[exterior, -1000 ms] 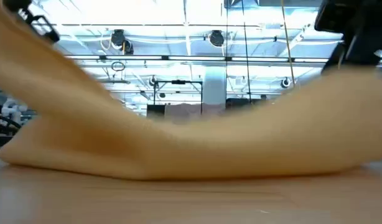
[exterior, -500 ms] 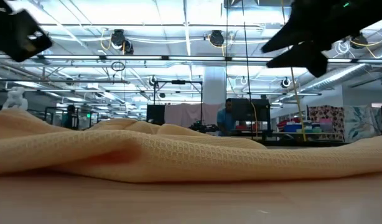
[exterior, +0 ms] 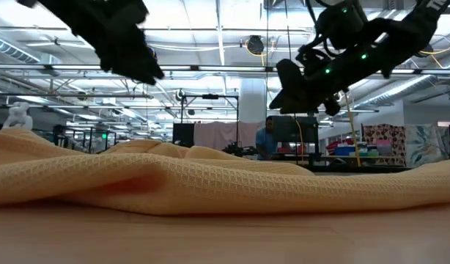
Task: Roll towel
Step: Roll the yellow towel
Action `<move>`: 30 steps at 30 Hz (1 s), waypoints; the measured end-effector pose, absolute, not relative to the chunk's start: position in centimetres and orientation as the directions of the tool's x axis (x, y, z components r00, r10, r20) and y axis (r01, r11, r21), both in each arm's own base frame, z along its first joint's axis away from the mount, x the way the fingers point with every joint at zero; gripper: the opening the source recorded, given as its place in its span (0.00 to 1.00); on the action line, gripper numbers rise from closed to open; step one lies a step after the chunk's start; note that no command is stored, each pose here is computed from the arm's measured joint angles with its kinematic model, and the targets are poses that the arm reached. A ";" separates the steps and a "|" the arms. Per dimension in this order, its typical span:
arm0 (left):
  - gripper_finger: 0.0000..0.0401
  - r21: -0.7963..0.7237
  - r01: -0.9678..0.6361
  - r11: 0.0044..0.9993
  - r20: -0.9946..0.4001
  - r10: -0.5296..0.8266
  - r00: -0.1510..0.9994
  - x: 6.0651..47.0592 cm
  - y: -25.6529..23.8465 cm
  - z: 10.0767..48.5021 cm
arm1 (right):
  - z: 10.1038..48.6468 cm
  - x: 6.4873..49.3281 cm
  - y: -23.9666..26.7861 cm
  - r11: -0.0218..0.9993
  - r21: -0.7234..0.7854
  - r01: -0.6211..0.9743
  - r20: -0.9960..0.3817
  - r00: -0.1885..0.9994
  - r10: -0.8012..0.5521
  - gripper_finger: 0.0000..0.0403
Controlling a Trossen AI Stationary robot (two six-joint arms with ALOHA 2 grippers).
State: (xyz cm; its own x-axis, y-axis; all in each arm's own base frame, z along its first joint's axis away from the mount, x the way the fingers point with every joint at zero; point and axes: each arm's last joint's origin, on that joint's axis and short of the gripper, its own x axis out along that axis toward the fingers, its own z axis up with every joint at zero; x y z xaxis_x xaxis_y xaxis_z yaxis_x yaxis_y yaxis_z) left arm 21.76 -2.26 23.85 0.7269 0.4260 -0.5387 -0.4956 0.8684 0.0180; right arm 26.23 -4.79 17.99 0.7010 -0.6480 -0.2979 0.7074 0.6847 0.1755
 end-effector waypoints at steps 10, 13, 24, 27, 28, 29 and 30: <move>0.65 -0.254 -0.657 0.710 -0.616 0.405 0.676 21.9 3.6 23.5 | 18.4 27.5 -5.2 0.656 0.549 0.518 -0.249 0.851 -0.463 0.43; 0.65 -0.336 -0.674 0.658 -0.642 0.363 0.675 21.6 4.6 23.3 | 19.4 28.3 -4.4 0.632 0.655 0.415 -0.244 0.907 -0.343 0.43; 0.57 -0.330 -0.807 0.489 -0.823 0.270 0.500 19.7 6.5 25.4 | 25.4 31.3 -1.4 0.470 0.737 0.487 -0.521 0.851 -0.064 0.43; 0.56 -0.398 -0.797 0.454 -0.839 0.172 0.517 19.6 7.6 25.0 | 27.5 31.4 -0.7 0.437 0.703 0.561 -0.596 0.800 -0.069 0.43; 0.56 -0.413 -0.789 0.455 -0.835 0.157 0.528 19.7 8.1 24.9 | 28.3 31.4 -0.5 0.433 0.693 0.576 -0.605 0.792 -0.084 0.43; 0.56 -0.429 -0.774 0.465 -0.824 0.151 0.547 20.0 8.5 24.8 | 28.9 31.3 -0.3 0.437 0.678 0.591 -0.618 0.780 -0.095 0.43; 0.56 -0.442 -0.762 0.474 -0.809 0.157 0.567 20.4 9.1 24.7 | 29.5 31.2 -0.2 0.448 0.660 0.604 -0.635 0.766 -0.098 0.43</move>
